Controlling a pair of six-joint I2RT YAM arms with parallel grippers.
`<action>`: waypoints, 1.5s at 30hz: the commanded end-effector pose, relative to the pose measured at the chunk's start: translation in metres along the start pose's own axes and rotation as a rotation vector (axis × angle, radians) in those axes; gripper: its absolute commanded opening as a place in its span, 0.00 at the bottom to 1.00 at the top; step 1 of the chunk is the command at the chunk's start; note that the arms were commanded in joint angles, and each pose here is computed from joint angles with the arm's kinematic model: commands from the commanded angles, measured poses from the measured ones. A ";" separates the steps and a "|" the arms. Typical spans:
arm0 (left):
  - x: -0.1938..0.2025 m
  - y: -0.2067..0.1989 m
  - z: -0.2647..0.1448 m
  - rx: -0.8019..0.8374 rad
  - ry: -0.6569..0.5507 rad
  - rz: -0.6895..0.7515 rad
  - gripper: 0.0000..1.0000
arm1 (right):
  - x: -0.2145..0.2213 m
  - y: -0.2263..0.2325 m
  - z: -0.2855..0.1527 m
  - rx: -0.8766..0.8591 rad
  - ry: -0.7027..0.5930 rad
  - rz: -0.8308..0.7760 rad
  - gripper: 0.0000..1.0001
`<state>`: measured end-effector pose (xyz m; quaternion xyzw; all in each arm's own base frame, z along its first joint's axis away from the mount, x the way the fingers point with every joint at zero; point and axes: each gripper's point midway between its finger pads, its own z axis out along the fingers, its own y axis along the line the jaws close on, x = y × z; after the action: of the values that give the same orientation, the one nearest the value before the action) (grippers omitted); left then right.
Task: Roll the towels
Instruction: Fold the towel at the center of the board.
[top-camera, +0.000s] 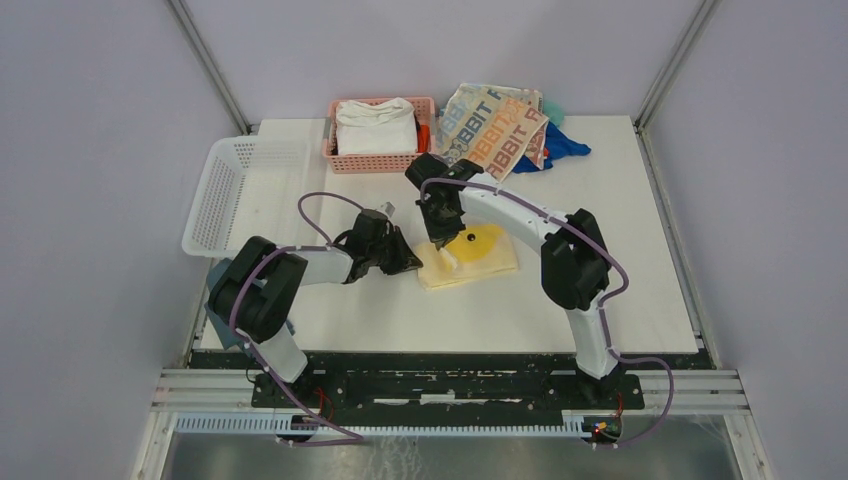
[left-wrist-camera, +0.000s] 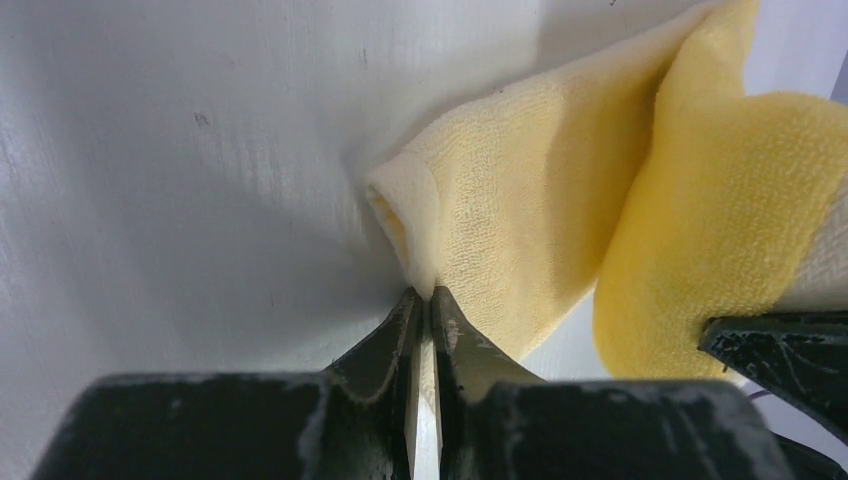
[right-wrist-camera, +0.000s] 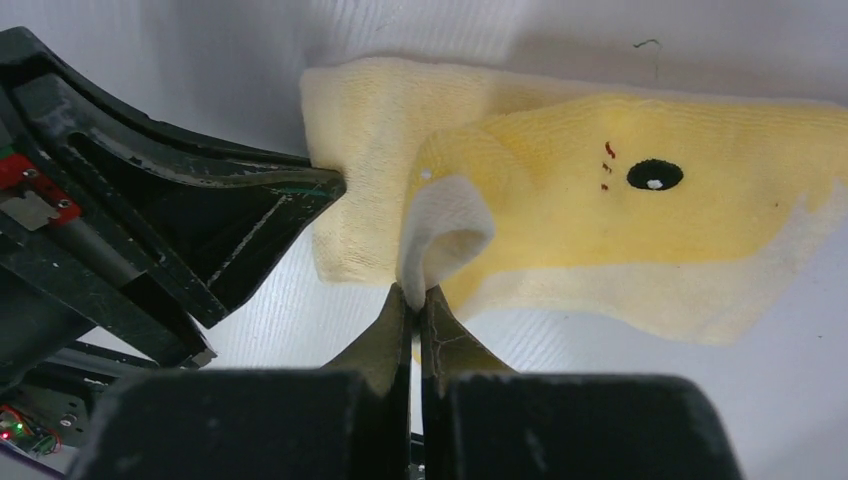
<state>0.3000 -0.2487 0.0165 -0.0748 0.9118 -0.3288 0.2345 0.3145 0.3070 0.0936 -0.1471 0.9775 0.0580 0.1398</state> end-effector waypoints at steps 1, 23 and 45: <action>0.009 0.008 -0.002 -0.030 0.009 -0.020 0.15 | -0.005 0.011 -0.001 -0.003 -0.011 0.011 0.01; 0.015 0.007 -0.003 -0.047 0.002 -0.008 0.14 | -0.001 0.040 0.024 -0.082 0.031 0.056 0.03; 0.014 0.017 -0.011 -0.103 -0.020 -0.005 0.17 | 0.002 0.058 0.021 -0.200 0.032 0.046 0.23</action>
<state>0.2913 -0.2476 0.0165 -0.0762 0.9144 -0.3141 0.2436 0.3006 0.3473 0.0593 -0.1266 0.9818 0.1069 0.0923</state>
